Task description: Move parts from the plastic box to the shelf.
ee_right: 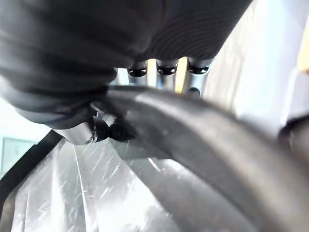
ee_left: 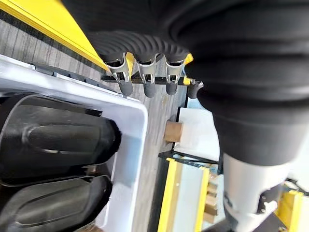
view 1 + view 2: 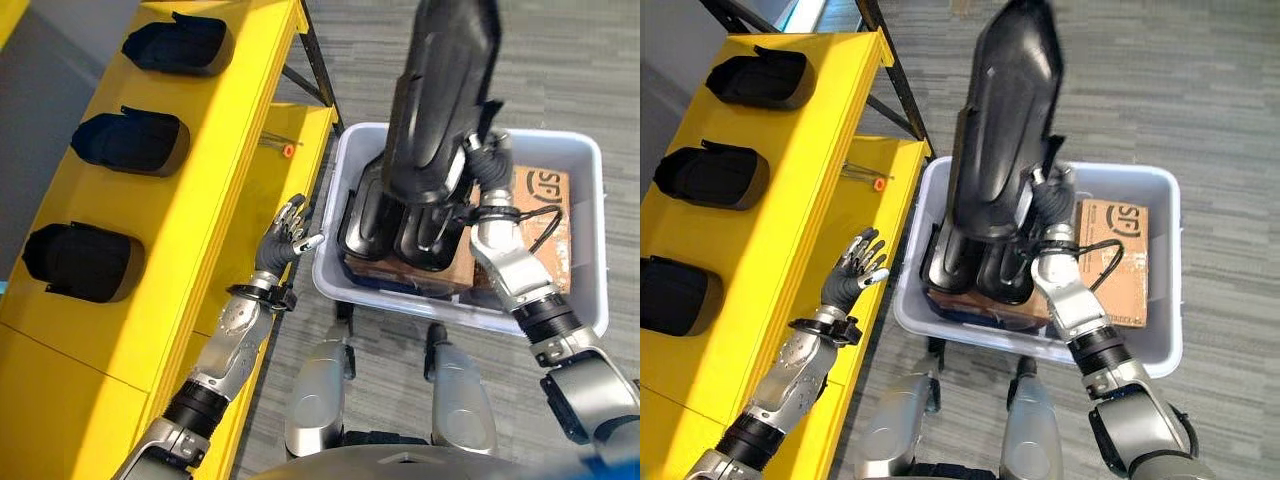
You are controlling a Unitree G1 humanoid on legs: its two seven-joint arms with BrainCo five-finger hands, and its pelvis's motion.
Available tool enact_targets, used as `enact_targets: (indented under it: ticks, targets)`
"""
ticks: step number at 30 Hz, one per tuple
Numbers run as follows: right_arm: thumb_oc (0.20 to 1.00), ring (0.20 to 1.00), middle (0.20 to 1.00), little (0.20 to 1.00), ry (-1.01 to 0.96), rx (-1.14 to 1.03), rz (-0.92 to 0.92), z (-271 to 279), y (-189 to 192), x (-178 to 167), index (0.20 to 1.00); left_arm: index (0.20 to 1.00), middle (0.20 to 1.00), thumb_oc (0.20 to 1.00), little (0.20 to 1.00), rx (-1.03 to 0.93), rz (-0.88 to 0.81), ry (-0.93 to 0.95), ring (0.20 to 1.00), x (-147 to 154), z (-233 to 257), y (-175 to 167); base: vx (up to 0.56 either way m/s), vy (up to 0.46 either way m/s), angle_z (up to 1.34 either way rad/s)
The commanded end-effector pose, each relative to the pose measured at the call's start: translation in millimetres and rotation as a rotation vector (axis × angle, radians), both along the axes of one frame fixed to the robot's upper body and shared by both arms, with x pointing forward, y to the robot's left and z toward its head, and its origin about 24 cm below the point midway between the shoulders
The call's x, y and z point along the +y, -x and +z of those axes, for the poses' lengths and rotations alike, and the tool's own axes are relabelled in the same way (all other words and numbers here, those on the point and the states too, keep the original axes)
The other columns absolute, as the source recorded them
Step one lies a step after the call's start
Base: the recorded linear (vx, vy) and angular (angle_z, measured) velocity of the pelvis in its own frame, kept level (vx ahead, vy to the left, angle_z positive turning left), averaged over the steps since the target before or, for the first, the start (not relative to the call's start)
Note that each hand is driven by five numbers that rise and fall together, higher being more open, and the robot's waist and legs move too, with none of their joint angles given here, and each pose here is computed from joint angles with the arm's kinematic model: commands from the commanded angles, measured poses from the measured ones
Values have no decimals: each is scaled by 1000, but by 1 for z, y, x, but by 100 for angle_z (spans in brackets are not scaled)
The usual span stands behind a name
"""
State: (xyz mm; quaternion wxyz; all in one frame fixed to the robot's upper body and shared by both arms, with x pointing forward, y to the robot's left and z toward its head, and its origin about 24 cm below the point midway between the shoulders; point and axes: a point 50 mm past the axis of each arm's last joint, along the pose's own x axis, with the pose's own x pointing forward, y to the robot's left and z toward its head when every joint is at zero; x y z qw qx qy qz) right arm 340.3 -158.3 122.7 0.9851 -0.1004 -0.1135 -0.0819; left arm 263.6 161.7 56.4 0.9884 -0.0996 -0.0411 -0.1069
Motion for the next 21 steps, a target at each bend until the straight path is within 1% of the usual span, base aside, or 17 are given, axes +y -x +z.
enact_targets:
  ticks: [1,6,9,13,15,17,21]
  targets:
    - [200,200,200,200,-88,-110,179,27,2,22,200,1000,1000,1000,1000,-162,3,-35,1000,6,25,-3,57,-4,41]
    - [200,200,200,200,-139,-54,196,10,12,25,200,1000,1000,1000,1000,-188,-43,-59,1000,0,29,-5,58,30,82]
    - [200,200,200,200,-172,25,259,-6,17,33,200,1000,1000,1000,1000,-210,-32,-64,1000,-2,37,-7,119,212,82]
    - [200,200,200,200,-216,76,305,-16,22,45,200,1000,1000,1000,1000,-213,-51,-89,1000,-1,39,-5,141,179,31]
    - [200,200,200,200,-232,86,332,-20,24,51,200,1000,1000,1000,1000,-257,-68,-176,1000,-1,45,-1,136,212,37]
    - [200,200,200,200,-244,73,349,-18,26,57,200,1000,1000,1000,1000,-297,-80,-213,1000,0,52,0,75,183,34]
    - [200,200,200,200,-252,36,364,-10,27,63,200,1000,1000,1000,1000,-413,-119,-231,1000,1,70,6,41,207,40]
